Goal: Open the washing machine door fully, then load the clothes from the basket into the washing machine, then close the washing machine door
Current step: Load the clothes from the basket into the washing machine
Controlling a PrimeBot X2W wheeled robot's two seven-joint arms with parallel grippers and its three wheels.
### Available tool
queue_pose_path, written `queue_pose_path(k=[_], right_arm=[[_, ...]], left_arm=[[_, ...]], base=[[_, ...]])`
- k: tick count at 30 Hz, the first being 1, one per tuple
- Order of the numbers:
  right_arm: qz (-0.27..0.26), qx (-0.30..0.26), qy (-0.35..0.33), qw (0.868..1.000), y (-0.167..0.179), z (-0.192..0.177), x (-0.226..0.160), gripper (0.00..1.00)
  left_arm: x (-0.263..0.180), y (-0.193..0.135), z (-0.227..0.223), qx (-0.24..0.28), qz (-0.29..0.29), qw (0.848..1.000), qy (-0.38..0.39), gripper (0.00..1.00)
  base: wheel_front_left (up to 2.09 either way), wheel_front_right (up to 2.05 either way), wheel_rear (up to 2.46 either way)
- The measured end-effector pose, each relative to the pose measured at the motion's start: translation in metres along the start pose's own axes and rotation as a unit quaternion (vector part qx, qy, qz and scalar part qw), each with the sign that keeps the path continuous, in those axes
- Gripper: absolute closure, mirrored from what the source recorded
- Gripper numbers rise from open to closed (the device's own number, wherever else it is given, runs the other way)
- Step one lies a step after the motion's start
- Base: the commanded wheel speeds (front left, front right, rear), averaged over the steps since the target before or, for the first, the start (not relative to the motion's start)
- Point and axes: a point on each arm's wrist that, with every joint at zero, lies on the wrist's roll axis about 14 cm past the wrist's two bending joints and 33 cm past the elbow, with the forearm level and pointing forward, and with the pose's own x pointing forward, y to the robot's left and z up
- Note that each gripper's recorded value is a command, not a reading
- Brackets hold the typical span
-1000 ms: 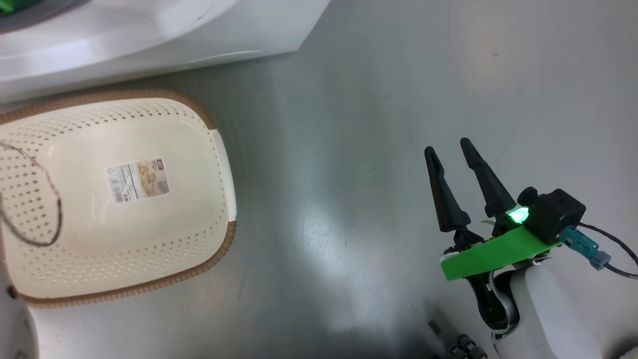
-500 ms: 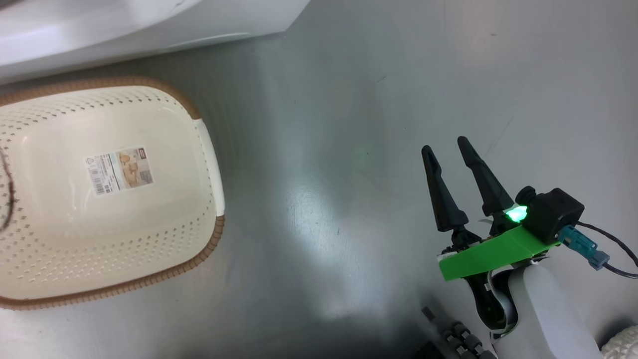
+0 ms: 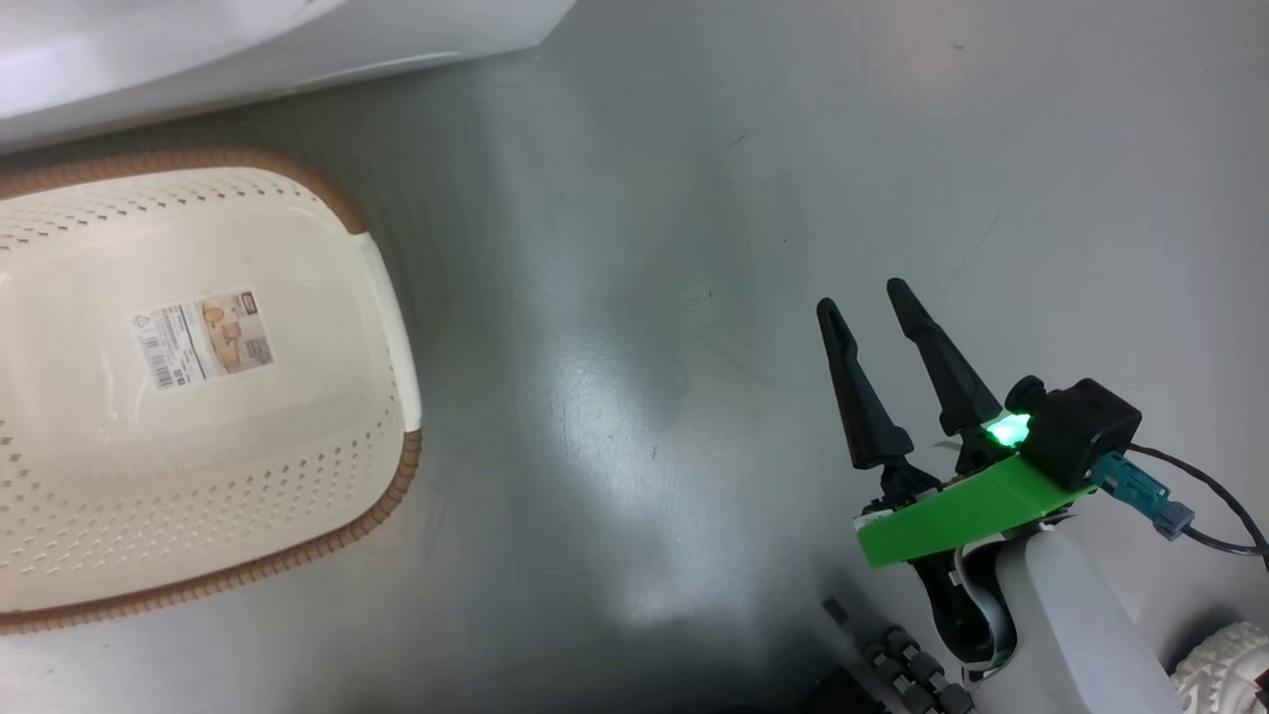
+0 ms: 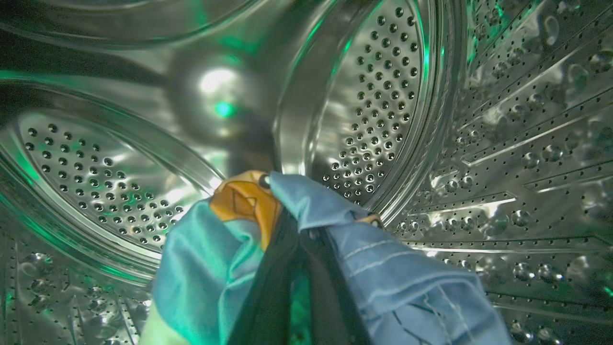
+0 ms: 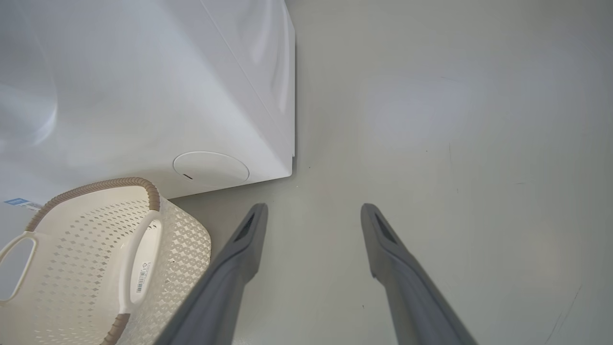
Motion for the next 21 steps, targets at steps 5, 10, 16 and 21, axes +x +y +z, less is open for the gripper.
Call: queue_pose_path(k=[5,10,16,21], right_arm=[[-0.003,0.000,0.002,1.000,-0.002,-0.001,-0.001,0.00],[-0.004,0.000,0.005,1.000,-0.003,-0.003,-0.002,0.00],[-0.003,0.001,0.006,1.000,-0.002,-0.004,-0.001,0.00],[-0.003,0.001,0.002,1.000,-0.002,-0.001,-0.001,0.00]], left_arm=[[-0.002,-0.001,-0.023,-0.004,0.001,0.999,0.038,1.00],[-0.004,-0.001,-0.047,-0.014,0.002,0.996,0.090,1.00],[-0.005,0.000,-0.051,-0.017,0.003,0.995,0.101,0.91],[-0.006,0.003,-0.045,-0.018,0.007,0.996,0.091,0.00]], base=[[0.00,0.00,0.00],[0.00,0.00,0.00],[0.00,0.00,0.00],[0.00,0.00,0.00]])
